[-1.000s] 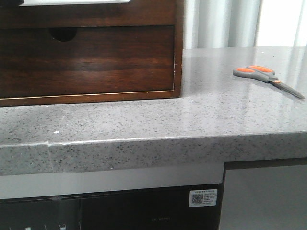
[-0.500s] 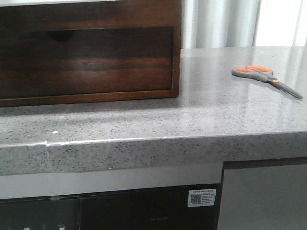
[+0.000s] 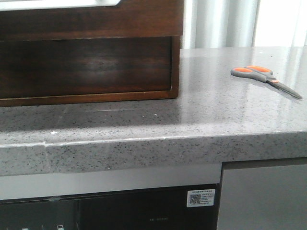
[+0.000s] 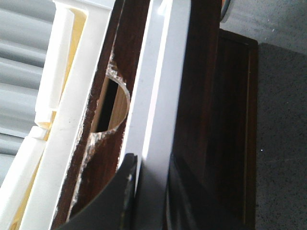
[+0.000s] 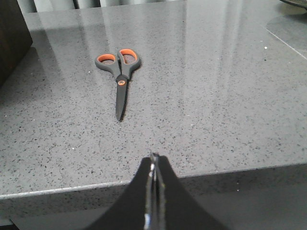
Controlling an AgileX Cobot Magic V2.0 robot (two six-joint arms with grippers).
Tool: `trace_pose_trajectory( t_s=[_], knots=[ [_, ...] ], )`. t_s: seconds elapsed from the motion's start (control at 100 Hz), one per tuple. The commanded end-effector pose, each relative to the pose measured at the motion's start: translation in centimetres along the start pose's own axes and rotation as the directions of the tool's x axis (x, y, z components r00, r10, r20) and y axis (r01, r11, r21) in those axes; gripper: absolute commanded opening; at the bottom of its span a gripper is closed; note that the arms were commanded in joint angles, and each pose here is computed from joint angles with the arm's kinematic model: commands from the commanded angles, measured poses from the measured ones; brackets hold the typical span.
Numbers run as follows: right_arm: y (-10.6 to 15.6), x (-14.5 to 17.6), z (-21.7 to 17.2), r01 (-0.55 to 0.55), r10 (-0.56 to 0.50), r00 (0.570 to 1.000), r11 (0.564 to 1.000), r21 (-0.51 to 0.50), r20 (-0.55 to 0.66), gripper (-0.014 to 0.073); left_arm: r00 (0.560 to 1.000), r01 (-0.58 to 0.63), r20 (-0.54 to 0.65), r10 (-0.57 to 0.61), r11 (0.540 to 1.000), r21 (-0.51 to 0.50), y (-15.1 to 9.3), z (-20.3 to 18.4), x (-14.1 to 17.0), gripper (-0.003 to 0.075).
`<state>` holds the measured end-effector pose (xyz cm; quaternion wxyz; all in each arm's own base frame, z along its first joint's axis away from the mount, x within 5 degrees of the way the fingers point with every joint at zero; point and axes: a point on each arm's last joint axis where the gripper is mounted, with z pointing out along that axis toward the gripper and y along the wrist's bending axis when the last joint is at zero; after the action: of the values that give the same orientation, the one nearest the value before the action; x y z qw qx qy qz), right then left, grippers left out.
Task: Put scissors in drawer with both arms
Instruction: 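Pull the wooden drawer open with the left gripper, then move the right gripper over the orange-handled scissors and lower it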
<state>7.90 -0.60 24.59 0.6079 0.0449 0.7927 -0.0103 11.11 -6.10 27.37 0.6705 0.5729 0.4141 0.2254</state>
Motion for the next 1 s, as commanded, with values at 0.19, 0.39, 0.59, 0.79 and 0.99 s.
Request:
trace_pose_trajectory(
  t_s=[0.19, 0.39, 0.59, 0.79, 0.99],
  knots=[
    [0.1, -1.4, 0.0, 0.015, -0.015, 0.997, 1.000, -0.003, 0.081, -0.0066, 0.984, 0.177, 0.043, -0.174, 0.979, -0.100, 1.6, -0.2, -0.5, 0.0219],
    [0.1, -1.4, 0.0, 0.015, -0.015, 0.997, 1.000, -0.003, 0.081, -0.0066, 0.983, 0.179, 0.071, -0.172, 0.978, -0.105, 1.6, -0.3, -0.7, 0.0306],
    [0.1, -1.4, 0.0, 0.015, -0.015, 0.997, 1.000, -0.003, 0.081, -0.0066, 0.970, 0.193, 0.157, -0.186, 0.981, -0.034, 1.2, -0.3, -1.6, 0.0306],
    [0.1, -1.3, 0.0, 0.015, -0.015, 0.998, 1.000, -0.002, 0.063, -0.0066, 0.948, 0.239, 0.206, -0.244, 0.970, 0.048, 0.6, -0.4, -2.2, 0.0304],
    [0.1, -2.1, -0.3, 0.015, -0.015, 0.996, 1.000, -0.002, 0.084, -0.0066, 0.878, 0.371, 0.325, -0.352, 0.929, 0.003, 1.6, -0.7, -3.0, 0.0304]
  ],
)
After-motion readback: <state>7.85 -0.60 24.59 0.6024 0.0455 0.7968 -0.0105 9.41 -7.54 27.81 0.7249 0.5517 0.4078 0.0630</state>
